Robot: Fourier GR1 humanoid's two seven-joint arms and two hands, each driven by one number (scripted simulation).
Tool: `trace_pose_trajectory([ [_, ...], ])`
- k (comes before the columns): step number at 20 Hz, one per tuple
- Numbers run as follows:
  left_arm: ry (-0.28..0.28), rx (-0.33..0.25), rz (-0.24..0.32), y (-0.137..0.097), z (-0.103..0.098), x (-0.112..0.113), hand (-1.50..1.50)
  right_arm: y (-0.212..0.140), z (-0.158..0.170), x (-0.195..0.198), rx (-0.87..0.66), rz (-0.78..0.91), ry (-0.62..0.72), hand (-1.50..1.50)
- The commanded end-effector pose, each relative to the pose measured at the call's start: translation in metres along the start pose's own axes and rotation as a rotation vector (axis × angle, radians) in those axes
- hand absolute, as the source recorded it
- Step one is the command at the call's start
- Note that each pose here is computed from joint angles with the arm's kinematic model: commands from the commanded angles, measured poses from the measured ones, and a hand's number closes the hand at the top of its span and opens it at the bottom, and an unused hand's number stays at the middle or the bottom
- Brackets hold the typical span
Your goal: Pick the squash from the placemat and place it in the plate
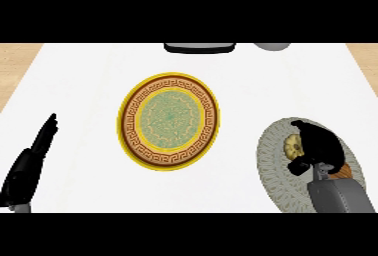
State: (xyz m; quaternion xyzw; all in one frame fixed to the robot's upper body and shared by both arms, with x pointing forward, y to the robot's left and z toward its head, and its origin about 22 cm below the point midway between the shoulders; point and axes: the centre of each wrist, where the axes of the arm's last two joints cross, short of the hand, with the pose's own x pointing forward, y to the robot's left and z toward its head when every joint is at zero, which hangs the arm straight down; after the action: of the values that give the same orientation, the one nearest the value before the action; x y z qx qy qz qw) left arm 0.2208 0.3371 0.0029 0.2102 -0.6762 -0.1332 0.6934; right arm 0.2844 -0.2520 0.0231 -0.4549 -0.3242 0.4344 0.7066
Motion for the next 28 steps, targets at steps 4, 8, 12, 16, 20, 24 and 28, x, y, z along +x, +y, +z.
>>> trace_pose_trajectory([
  [4,-0.02,-0.014,-0.007,0.0,0.026,-0.01,0.0,0.0,-0.021,-0.021,-0.04,-0.036,-0.055,1.5],
  [8,-0.006,-0.002,-0.011,-0.006,0.012,-0.019,0.0,0.016,-0.007,0.009,-0.056,-0.004,-0.08,1.5],
  [12,-0.005,0.011,0.013,0.015,-0.001,-0.001,0.0,0.029,0.013,-0.013,0.013,-0.143,-0.018,1.5],
  [16,0.011,0.001,0.005,-0.01,0.007,-0.019,0.0,0.039,0.037,-0.016,-0.032,-0.252,0.011,1.5],
  [20,0.013,0.01,0.01,-0.02,0.012,-0.014,0.0,0.011,0.048,-0.021,-0.227,-0.197,0.065,1.5],
  [24,0.005,0.024,-0.007,0.02,0.008,0.001,0.0,-0.012,0.077,-0.036,-0.37,-0.243,0.034,1.5],
  [28,0.009,0.023,-0.008,0.009,0.006,0.001,0.0,-0.03,0.106,-0.02,-0.59,-0.263,-0.05,1.5],
])
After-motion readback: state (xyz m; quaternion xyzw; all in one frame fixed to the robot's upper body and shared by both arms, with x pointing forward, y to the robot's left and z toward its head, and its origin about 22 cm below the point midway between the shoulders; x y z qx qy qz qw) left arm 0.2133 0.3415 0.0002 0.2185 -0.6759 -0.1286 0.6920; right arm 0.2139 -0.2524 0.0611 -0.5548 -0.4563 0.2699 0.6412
